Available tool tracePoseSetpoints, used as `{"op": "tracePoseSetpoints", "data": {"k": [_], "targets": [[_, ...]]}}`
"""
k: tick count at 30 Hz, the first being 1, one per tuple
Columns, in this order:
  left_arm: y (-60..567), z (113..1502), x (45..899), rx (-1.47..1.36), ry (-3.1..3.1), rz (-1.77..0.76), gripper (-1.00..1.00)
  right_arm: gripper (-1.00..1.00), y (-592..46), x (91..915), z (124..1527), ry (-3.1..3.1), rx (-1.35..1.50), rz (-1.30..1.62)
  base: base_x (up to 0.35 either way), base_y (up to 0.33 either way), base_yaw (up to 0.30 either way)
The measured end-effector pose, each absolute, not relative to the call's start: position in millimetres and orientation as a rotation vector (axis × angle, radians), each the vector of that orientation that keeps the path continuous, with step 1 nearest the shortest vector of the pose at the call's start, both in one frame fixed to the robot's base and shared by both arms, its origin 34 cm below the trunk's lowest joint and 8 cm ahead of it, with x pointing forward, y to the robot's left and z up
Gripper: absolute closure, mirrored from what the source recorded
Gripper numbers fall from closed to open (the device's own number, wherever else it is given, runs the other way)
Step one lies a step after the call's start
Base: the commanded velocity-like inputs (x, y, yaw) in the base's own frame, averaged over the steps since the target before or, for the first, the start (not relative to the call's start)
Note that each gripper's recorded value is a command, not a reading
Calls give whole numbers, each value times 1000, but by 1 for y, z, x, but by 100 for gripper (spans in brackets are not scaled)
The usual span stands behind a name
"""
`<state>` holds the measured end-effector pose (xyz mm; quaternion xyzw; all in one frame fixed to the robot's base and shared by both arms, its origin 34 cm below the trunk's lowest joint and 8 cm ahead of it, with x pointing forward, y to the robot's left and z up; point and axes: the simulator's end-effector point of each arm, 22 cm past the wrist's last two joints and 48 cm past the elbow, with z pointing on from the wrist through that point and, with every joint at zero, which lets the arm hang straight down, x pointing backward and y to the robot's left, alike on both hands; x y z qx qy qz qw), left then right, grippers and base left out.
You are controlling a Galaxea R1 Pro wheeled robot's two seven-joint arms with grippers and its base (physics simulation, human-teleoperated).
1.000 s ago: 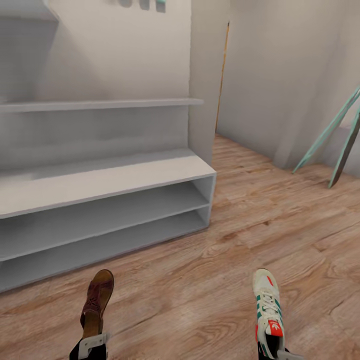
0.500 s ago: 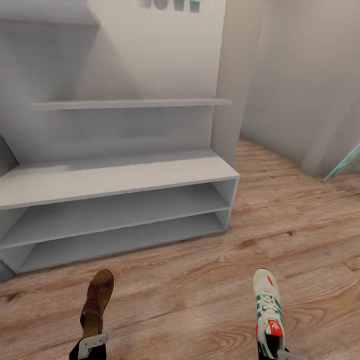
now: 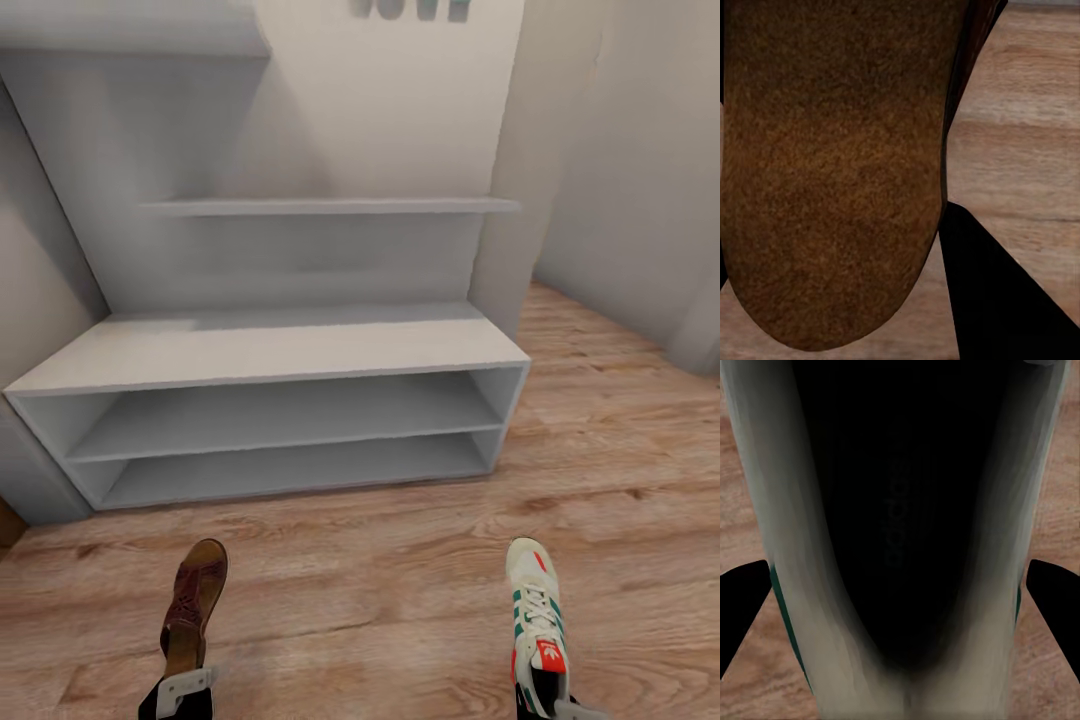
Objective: Pick up the two gym shoes and the two sandals from the corridor floor and place them onto the hallstand (shoe rack) in the corridor, making sure they are on the rack and not on the floor. Arrange them so the two gym shoes are next to each other and the two sandals are next to each other.
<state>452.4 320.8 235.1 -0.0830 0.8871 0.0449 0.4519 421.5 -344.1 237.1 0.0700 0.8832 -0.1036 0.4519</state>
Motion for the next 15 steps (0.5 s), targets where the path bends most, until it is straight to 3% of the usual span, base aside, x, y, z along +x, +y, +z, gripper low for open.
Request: {"op": "tracePoseSetpoints", "data": {"k": [8, 15], "targets": [[321, 235, 452, -206, 2191, 111, 100, 100, -344, 421, 237, 2182, 174, -257, 0, 0, 261], [321, 235, 453, -206, 2191, 111, 100, 100, -345, 422, 238, 2180, 175, -259, 0, 0, 61]]}}
